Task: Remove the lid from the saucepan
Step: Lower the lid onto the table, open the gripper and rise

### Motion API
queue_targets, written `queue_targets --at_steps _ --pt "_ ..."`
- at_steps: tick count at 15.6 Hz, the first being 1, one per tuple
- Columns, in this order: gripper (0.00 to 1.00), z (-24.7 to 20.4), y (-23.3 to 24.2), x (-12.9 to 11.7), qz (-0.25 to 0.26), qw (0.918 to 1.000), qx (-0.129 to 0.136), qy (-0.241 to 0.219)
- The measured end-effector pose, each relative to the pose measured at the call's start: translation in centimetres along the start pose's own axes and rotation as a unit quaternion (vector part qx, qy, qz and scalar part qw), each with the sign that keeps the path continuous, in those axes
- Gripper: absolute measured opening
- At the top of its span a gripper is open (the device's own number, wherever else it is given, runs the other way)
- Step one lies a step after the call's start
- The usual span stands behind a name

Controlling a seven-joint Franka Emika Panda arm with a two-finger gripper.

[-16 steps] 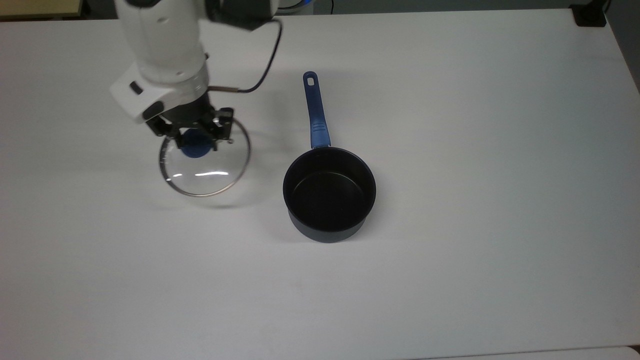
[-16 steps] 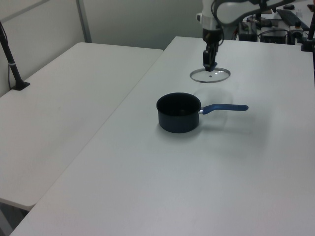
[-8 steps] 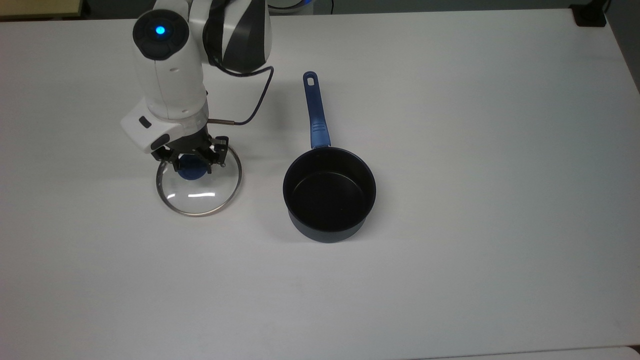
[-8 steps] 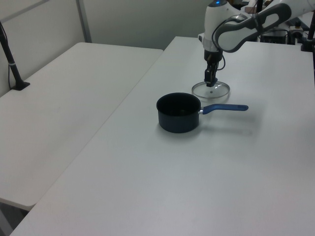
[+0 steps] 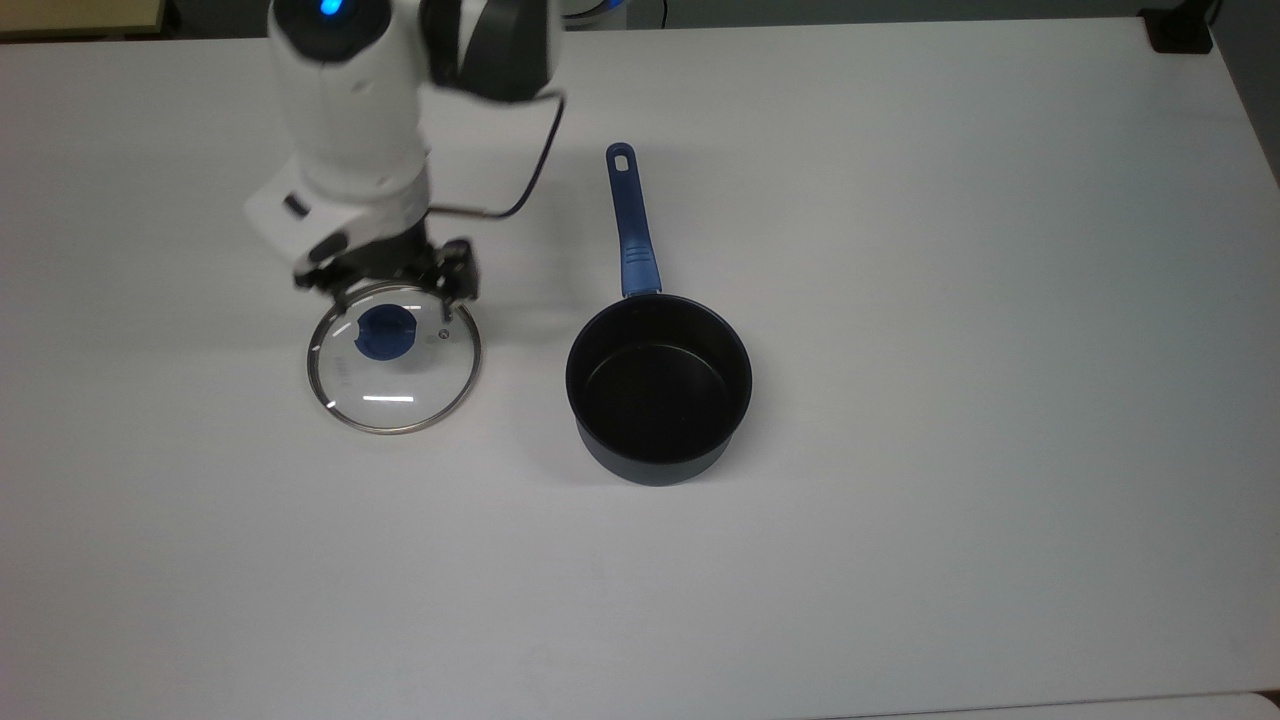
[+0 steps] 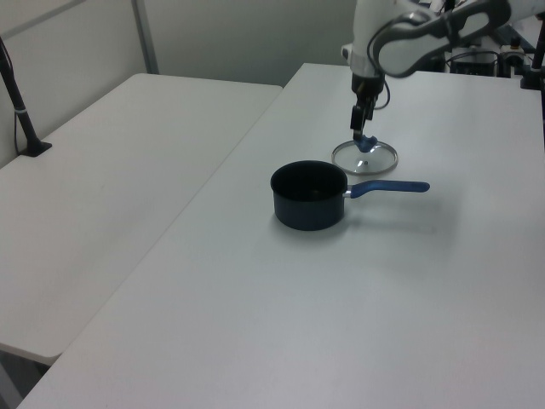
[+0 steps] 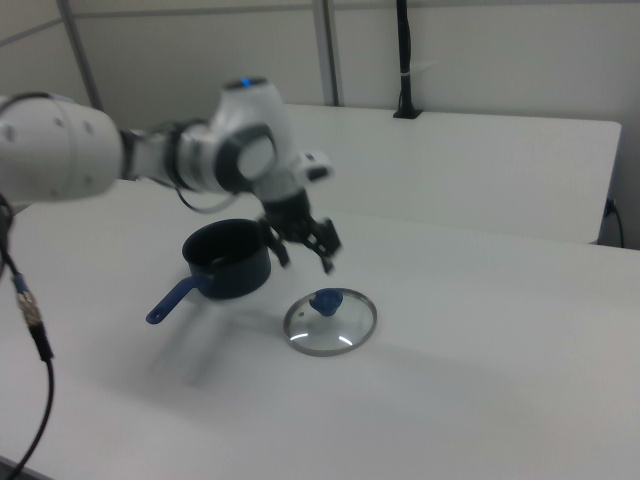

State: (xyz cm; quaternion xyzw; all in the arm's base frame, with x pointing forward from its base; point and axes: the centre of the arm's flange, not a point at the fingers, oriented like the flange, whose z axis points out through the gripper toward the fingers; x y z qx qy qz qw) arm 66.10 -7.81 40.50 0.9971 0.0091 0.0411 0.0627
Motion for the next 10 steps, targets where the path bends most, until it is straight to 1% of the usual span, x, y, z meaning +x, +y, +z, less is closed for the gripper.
queue_targets --at_steps 2,4,7,10 --pt "1.00 -5.0 -2.8 -0.6 0.023 0.9997 0.000 -0.003" --pt "1.00 -10.2 -5.7 -2.1 0.041 0.9991 0.001 -0.004" --pt "1.00 -16.6 -9.2 -5.3 0.031 0.9994 0.000 -0.017" --pt "1.00 -18.4 -10.4 -6.7 0.042 0.9989 0.004 -0.022"
